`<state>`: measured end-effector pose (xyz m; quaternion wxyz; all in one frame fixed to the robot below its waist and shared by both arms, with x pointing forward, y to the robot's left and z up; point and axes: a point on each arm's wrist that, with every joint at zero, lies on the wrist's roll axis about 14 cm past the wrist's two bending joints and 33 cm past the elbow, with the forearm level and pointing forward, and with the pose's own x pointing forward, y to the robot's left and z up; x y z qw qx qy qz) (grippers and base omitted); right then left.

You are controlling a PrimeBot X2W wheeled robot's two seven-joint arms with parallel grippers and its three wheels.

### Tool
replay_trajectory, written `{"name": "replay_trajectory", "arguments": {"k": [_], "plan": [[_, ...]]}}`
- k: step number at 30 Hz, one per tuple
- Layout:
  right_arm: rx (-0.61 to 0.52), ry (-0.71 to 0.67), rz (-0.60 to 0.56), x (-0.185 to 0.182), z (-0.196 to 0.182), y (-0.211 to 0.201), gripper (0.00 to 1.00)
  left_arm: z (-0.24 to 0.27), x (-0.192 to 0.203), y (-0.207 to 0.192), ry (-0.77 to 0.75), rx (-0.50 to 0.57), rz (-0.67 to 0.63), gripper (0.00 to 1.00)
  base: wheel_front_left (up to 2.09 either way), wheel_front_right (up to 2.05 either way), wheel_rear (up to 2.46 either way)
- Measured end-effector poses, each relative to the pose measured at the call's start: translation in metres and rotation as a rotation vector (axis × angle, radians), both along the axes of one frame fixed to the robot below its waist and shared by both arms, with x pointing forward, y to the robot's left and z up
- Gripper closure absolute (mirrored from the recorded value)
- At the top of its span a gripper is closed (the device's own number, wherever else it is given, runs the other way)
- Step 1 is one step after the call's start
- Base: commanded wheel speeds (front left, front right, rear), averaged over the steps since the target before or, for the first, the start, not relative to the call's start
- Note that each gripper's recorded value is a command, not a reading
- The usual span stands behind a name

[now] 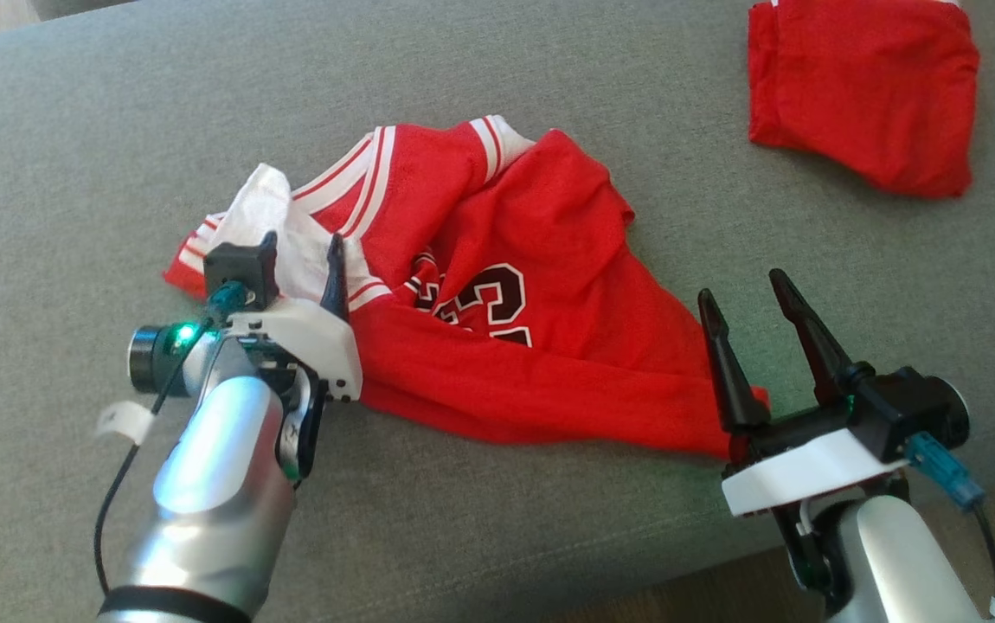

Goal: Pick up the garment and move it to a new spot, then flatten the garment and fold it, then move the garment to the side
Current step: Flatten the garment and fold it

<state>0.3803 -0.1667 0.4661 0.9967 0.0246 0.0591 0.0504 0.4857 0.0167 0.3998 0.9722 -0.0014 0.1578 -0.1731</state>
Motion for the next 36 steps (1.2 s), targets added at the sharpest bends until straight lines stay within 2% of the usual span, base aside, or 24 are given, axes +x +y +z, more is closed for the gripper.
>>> {"name": "replay_trajectory", "arguments": {"k": [2,3,4,5,12,20,26,35,36], "plan": [[0.000,-0.004,-0.003,0.000,0.001,-0.001,0.00,-0.005,-0.001,0.001,0.017,0.012,-0.001,0.00,0.00,0.00,0.00],[0.000,-0.002,-0.004,-0.001,0.000,-0.001,0.00,-0.007,-0.002,0.001,0.023,0.015,-0.002,0.51,0.00,0.00,0.00],[0.002,-0.003,-0.005,-0.001,0.000,-0.001,0.00,-0.008,-0.002,0.002,0.025,0.015,0.000,0.51,0.00,0.00,0.00],[0.007,-0.003,-0.006,-0.001,0.000,-0.001,0.00,-0.008,-0.002,0.002,0.023,0.010,0.000,1.00,0.00,0.00,0.00],[0.014,-0.003,0.008,0.002,-0.002,0.003,0.00,0.018,0.009,0.009,-0.070,-0.047,0.038,1.00,0.00,0.00,0.00],[0.016,-0.017,0.063,0.011,0.002,0.021,0.00,0.068,0.010,0.045,-0.199,-0.152,0.158,1.00,0.00,0.00,0.00],[0.022,-0.034,0.104,0.017,0.008,0.035,0.00,0.072,-0.029,0.086,-0.224,-0.182,0.264,1.00,0.00,0.00,0.00],[0.012,0.001,0.214,0.014,0.003,0.071,0.00,0.035,-0.109,0.131,-0.115,-0.151,0.399,1.00,0.00,0.00,0.00],[0.011,0.000,0.224,0.014,0.004,0.075,0.00,0.029,-0.116,0.133,-0.095,-0.151,0.409,0.60,0.00,0.00,0.00]]}}
